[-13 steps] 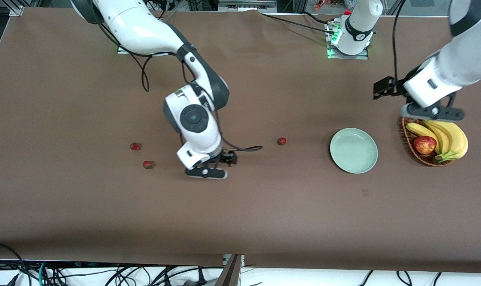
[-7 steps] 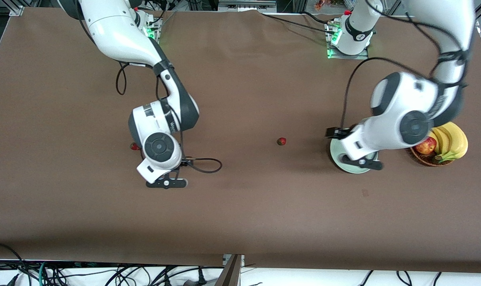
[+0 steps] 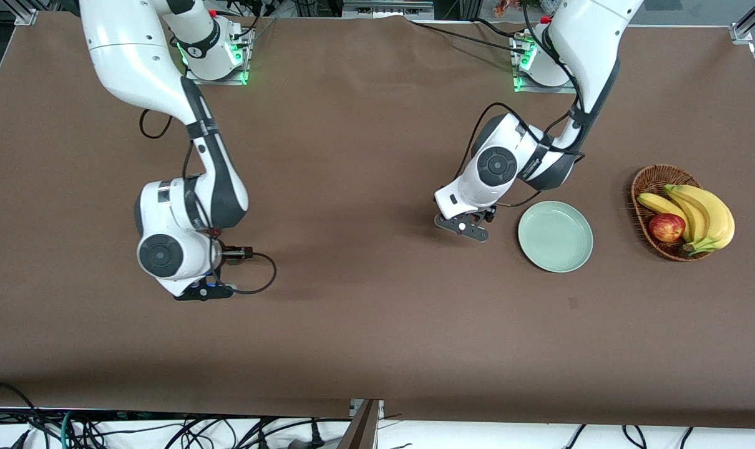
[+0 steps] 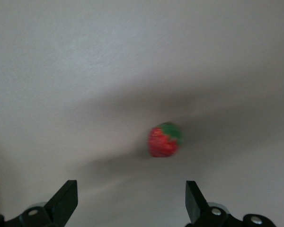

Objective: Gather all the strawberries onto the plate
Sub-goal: 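Grasp the dropped strawberry with the left gripper while the right gripper reaches another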

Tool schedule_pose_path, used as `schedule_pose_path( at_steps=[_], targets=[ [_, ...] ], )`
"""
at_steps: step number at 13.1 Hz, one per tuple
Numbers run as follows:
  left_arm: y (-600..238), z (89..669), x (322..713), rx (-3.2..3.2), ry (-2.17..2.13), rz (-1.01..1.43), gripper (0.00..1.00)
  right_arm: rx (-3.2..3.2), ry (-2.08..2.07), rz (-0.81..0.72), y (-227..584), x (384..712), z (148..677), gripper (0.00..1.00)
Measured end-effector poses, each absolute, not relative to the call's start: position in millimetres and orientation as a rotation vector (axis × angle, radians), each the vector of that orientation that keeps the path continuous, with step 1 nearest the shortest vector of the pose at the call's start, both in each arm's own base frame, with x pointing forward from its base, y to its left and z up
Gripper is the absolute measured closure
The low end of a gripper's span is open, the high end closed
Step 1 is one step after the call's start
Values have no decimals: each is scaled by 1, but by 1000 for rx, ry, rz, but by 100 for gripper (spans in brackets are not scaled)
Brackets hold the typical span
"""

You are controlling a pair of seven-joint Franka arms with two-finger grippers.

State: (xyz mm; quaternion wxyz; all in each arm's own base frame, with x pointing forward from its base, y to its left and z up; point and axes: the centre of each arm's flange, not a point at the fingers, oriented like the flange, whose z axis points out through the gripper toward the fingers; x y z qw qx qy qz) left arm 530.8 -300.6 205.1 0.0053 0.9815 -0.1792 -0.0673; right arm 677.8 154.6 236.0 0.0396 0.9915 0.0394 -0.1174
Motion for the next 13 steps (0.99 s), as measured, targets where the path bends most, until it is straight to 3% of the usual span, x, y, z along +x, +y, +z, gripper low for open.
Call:
schedule_pose_path(
  at_steps=[6,10,12,13],
  targets=[
    [-304,192,542,3076,-503,-116,3,3133,154,-287,133,663,193,0],
    [-331,192,526,3080,-483,-120,3,3132,207,-261,129,656,180,0],
    [-343,189,517,3085,-473,-129,7,3133,234,-253,129,657,181,6],
    [-346,187,515,3087,-468,-134,14,3133,238,-251,129,657,181,16]
  ],
)
